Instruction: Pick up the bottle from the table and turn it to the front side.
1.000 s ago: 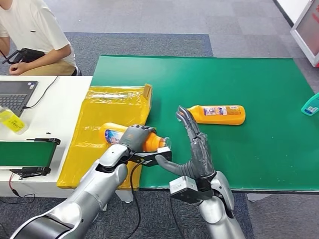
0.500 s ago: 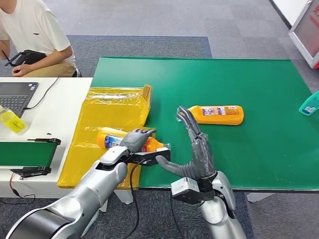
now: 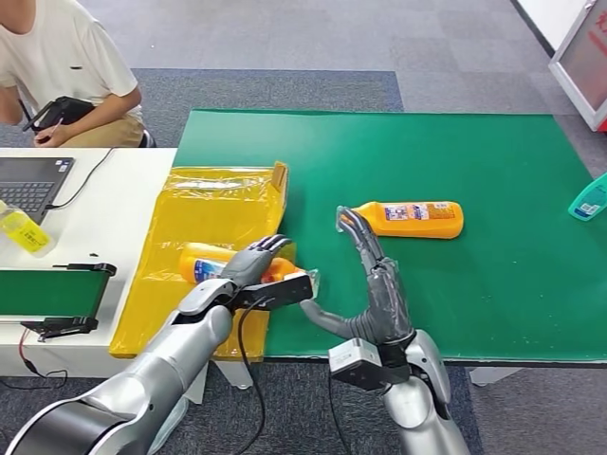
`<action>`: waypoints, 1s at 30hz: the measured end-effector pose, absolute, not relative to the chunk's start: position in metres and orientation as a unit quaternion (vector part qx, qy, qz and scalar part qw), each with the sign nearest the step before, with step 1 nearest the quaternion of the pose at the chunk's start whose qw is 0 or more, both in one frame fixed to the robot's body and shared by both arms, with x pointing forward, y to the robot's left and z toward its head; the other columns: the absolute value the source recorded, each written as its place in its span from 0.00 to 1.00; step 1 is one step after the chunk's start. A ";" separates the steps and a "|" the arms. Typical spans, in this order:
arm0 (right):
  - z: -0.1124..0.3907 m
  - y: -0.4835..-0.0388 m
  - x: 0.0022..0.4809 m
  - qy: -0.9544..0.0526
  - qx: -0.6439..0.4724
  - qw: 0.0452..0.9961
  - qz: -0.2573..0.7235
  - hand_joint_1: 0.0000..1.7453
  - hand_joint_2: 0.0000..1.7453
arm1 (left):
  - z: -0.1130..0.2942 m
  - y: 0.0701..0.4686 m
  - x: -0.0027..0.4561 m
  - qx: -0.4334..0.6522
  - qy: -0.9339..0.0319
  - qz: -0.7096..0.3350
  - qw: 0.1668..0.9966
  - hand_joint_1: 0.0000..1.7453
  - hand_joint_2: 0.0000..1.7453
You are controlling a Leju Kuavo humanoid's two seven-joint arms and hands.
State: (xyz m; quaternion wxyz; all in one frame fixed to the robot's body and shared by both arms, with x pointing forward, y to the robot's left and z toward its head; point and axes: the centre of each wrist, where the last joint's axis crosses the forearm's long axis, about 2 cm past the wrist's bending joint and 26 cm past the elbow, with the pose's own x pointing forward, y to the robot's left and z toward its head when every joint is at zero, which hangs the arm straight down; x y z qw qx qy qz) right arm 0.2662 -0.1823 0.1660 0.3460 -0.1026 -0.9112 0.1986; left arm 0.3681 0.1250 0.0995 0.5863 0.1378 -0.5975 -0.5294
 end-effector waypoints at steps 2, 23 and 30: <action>0.164 -0.184 0.265 -0.910 -0.107 0.348 0.198 0.00 1.00 | 0.096 0.127 0.364 0.125 -0.618 -0.504 0.591 0.00 0.00; 0.160 -0.189 0.249 -0.887 -0.158 0.385 0.199 0.00 1.00 | 0.184 0.162 0.330 0.540 -0.695 -0.274 0.387 0.00 0.00; 0.163 -0.189 0.246 -0.887 -0.168 0.385 0.193 0.00 1.00 | 0.213 0.155 0.302 0.510 -0.768 -0.275 0.273 0.00 0.00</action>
